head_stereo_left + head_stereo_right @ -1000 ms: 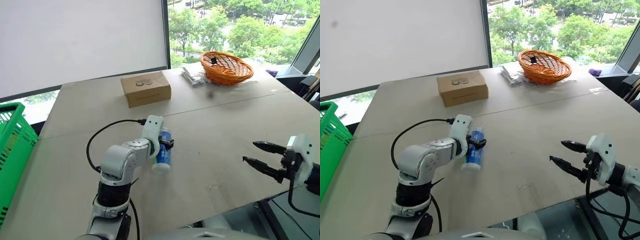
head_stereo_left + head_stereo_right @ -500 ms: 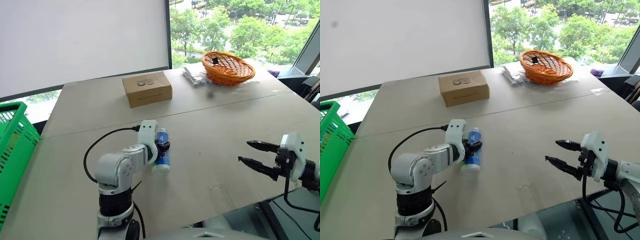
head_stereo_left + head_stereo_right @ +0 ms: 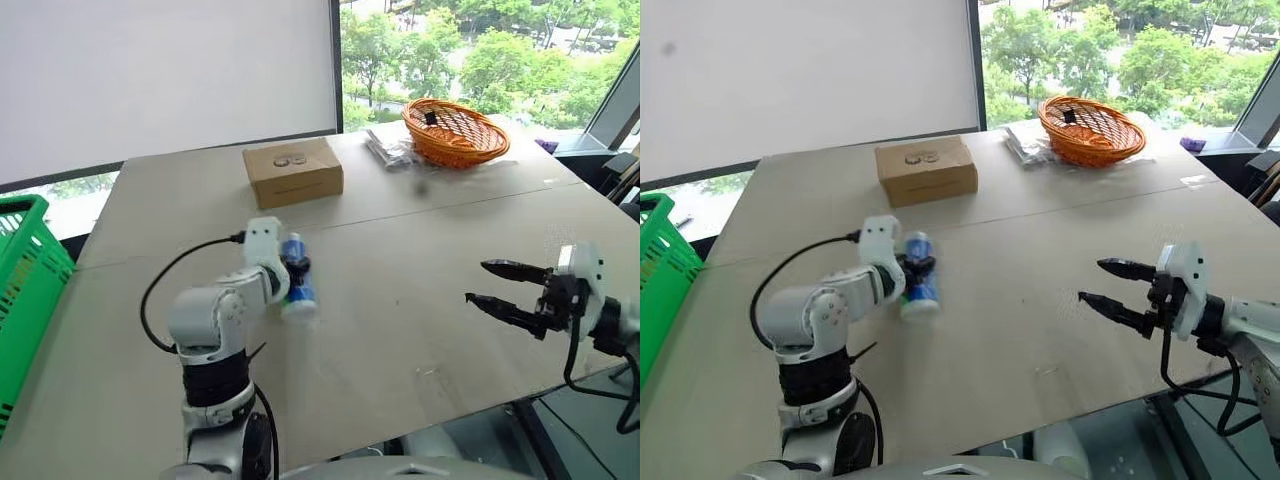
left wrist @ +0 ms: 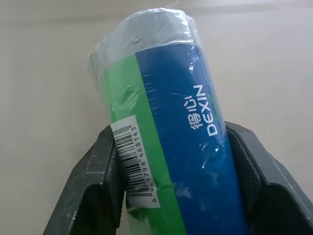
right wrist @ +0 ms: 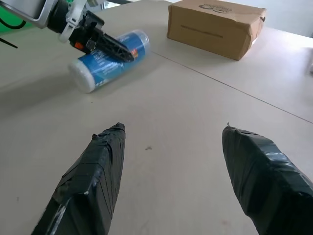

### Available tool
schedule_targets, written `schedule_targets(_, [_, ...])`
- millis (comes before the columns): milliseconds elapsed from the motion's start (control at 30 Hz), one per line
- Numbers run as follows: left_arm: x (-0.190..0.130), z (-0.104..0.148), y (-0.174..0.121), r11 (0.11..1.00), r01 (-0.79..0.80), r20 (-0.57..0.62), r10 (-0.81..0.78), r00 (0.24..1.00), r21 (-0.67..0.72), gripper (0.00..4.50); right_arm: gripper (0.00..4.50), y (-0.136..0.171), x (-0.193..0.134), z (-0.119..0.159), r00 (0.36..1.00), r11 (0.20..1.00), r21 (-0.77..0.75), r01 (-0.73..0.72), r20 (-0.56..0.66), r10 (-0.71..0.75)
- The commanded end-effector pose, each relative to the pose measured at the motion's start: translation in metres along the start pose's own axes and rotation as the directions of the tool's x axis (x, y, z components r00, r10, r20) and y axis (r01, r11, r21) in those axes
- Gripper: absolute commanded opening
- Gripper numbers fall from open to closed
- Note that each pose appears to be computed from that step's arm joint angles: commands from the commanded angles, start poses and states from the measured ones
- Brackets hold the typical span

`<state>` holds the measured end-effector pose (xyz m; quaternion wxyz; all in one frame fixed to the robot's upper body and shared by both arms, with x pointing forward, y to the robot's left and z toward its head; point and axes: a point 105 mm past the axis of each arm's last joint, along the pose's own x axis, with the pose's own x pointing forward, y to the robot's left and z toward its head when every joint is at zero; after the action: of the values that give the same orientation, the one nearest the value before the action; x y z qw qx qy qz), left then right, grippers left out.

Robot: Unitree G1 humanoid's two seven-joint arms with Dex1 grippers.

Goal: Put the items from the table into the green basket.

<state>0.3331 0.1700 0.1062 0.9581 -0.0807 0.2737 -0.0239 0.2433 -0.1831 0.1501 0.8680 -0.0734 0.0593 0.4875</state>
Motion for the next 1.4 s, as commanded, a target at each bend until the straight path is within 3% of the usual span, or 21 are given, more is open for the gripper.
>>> schedule_targets(33, [-0.015,0.057,0.014,0.998,-0.056,0.212,0.06,0.975,-0.026,2.21,3.35,0.005,0.017,0.027,0.992,0.997,-0.024,-0.071,0.1,0.073])
schedule_targets(167, [-0.052,0.123,0.054,0.96,-0.251,0.431,0.175,0.885,0.126,2.21,3.35,0.021,0.044,0.062,0.956,0.98,-0.05,-0.195,0.213,0.201])
schedule_targets(300, [-0.108,0.159,0.135,0.757,-0.592,0.572,0.366,0.734,0.276,2.21,3.35,0.026,0.065,0.095,0.911,0.964,-0.08,-0.255,0.315,0.268])
schedule_targets(433, [-0.148,0.162,0.187,0.655,-0.723,0.614,0.483,0.624,0.22,2.21,3.35,0.022,0.067,0.114,0.887,0.955,-0.087,-0.283,0.355,0.296])
schedule_targets(567, [-0.212,0.151,0.251,0.457,-0.873,0.607,0.65,0.457,0.169,2.21,3.35,0.032,0.067,0.135,0.835,0.919,-0.111,-0.378,0.388,0.39])
schedule_targets(667, [-0.229,0.137,0.275,0.442,-0.889,0.585,0.692,0.423,0.12,2.21,3.35,0.041,0.072,0.144,0.8,0.889,-0.133,-0.438,0.395,0.452])
schedule_targets(900, [-0.205,0.132,0.277,0.494,-0.855,0.581,0.654,0.484,0.156,2.21,3.35,0.035,0.08,0.15,0.808,0.899,-0.16,-0.408,0.394,0.437])
schedule_targets(933, [-0.202,0.133,0.276,0.502,-0.851,0.583,0.649,0.488,0.153,3.17,3.35,0.035,0.08,0.149,0.812,0.901,-0.16,-0.403,0.392,0.433])
schedule_targets(1033, [-0.199,0.134,0.278,0.507,-0.852,0.589,0.651,0.479,0.134,4.3,3.35,0.035,0.08,0.148,0.817,0.904,-0.159,-0.397,0.388,0.427])
schedule_targets(1167, [-0.202,0.142,0.278,0.525,-0.849,0.623,0.646,0.442,0.058,4.45,3.35,0.034,0.079,0.144,0.83,0.914,-0.152,-0.375,0.384,0.404])
schedule_targets(1233, [-0.201,0.152,0.266,0.577,-0.817,0.676,0.595,0.435,0.017,4.45,3.35,0.03,0.078,0.141,0.843,0.925,-0.141,-0.353,0.381,0.379])
schedule_targets(1333, [-0.143,0.139,0.194,0.838,-0.523,0.709,0.275,0.65,0.155,4.45,3.35,0.0,0.075,0.093,0.943,0.978,-0.113,-0.174,0.268,0.199])
schedule_targets(1400, [-0.114,0.112,0.153,0.897,-0.357,0.655,0.107,0.748,0.261,4.45,3.35,-0.015,0.069,0.058,0.976,0.993,-0.099,-0.069,0.199,0.087])
